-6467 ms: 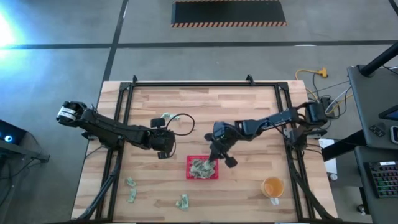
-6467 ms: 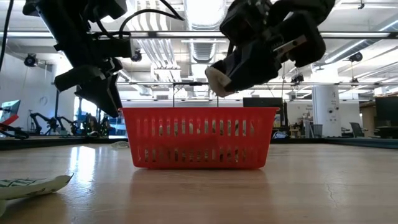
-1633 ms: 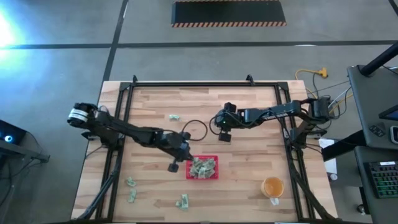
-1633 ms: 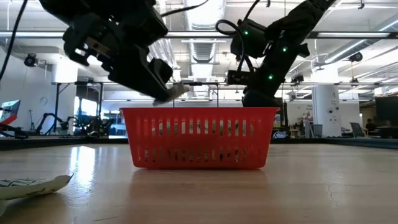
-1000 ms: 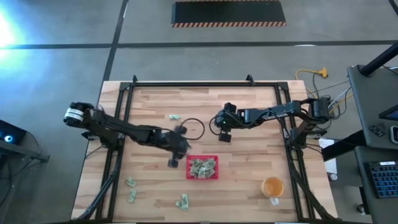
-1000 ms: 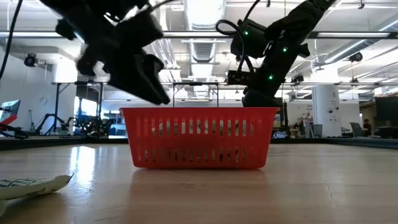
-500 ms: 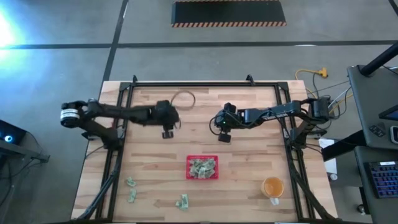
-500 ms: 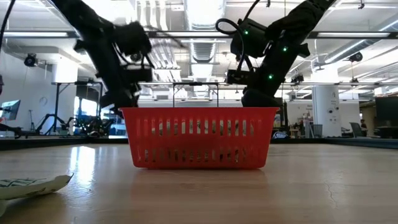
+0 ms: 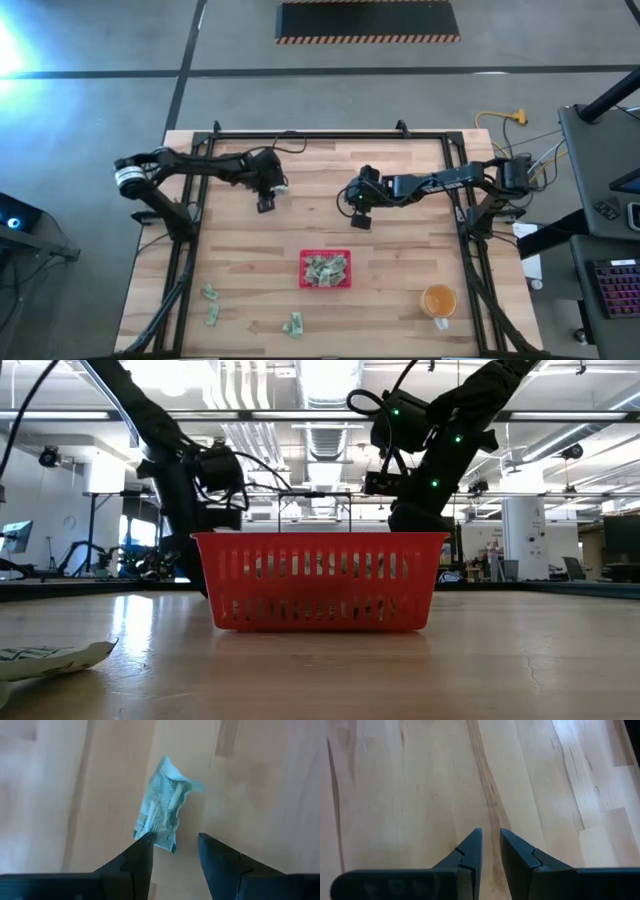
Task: Pick and place Stevia / Truvia into bins
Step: Put the white stevia packet into the red bin
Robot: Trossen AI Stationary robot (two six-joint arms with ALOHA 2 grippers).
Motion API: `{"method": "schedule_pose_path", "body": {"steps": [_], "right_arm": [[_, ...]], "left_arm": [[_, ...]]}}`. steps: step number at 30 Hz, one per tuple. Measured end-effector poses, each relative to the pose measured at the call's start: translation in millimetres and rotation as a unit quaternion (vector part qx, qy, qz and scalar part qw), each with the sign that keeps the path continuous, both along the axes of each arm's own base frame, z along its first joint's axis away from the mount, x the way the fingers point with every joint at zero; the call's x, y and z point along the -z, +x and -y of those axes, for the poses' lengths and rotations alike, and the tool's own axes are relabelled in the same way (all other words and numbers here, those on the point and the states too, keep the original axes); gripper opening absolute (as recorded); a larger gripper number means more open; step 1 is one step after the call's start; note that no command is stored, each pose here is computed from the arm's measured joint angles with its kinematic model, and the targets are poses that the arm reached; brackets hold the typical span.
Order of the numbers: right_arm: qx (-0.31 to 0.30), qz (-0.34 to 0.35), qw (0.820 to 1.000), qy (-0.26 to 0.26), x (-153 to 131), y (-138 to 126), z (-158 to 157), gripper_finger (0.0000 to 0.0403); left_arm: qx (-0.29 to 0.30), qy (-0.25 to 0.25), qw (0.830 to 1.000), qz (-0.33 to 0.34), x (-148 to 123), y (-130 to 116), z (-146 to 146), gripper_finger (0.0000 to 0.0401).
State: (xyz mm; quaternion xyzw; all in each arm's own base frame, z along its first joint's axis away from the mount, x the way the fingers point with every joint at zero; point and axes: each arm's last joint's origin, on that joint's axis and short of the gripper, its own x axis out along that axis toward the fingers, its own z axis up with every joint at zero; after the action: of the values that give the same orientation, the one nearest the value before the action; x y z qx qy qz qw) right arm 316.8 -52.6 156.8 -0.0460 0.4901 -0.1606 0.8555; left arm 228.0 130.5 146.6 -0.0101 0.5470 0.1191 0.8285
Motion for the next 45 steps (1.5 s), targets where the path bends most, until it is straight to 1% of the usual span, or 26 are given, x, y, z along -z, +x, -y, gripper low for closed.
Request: {"method": "schedule_pose_path", "body": {"steps": [3, 6, 9, 14, 15, 20, 23, 26, 30, 35, 37, 41, 45], "right_arm": [[0.000, 0.000, 1.000, 0.000, 0.0, 0.1, 0.0, 0.0057], [0.000, 0.001, 1.000, 0.000, -0.1, 0.1, 0.0, 0.0057], [0.000, 0.001, 1.000, 0.000, -0.1, 0.1, 0.0, 0.0057], [0.000, 0.001, 1.000, 0.000, -0.1, 0.1, 0.0, 0.0057], [0.000, 0.001, 1.000, 0.000, -0.1, 0.1, 0.0, 0.0057], [0.000, 0.001, 1.000, 0.000, -0.1, 0.1, 0.0, 0.0057], [0.000, 0.001, 1.000, 0.000, -0.1, 0.1, 0.0, 0.0057], [0.000, 0.000, 1.000, 0.000, 0.0, 0.1, 0.0, 0.0057], [-0.004, -0.004, 1.000, -0.002, 1.8, 0.5, 0.1, 0.0057], [-0.006, -0.003, 1.000, -0.004, 3.4, 1.6, 0.4, 0.0056], [-0.007, 0.002, 1.000, -0.005, 2.9, 2.6, 0.5, 0.0056], [-0.007, 0.004, 1.000, -0.006, 2.7, 3.0, 0.6, 0.0056], [-0.006, 0.005, 1.000, -0.005, 2.7, 3.0, 0.6, 0.0056]], "left_arm": [[0.001, -0.008, 1.000, -0.009, 5.2, 2.4, -1.9, 0.0135], [0.001, -0.011, 1.000, -0.013, 7.9, 3.2, -2.5, 0.0118], [0.002, -0.013, 1.000, -0.012, 7.4, 3.1, -2.1, 0.0086], [-0.002, -0.003, 1.000, -0.006, 4.3, 2.7, -2.3, 0.0015], [-0.004, -0.002, 1.000, -0.006, 3.7, 2.6, -2.4, 0.0008], [-0.011, 0.001, 1.000, -0.004, 0.0, 1.5, 0.1, 0.0002], [-0.018, -0.004, 1.000, 0.014, -7.6, 2.0, 4.8, 0.0001], [-0.003, -0.015, 0.999, 0.040, -17.5, 3.2, 15.0, 0.0000], [0.038, -0.037, 0.995, 0.088, -34.6, 7.3, 36.4, 0.0000], [0.104, -0.036, 0.984, 0.141, -52.9, 16.1, 72.7, 0.0000], [0.132, -0.035, 0.975, 0.173, -58.5, 22.6, 88.4, 0.0000], [0.192, -0.031, 0.953, 0.231, -67.4, 34.3, 118.7, 0.0000], [0.240, -0.034, 0.932, 0.268, -70.8, 43.3, 144.8, 0.0000]]}}
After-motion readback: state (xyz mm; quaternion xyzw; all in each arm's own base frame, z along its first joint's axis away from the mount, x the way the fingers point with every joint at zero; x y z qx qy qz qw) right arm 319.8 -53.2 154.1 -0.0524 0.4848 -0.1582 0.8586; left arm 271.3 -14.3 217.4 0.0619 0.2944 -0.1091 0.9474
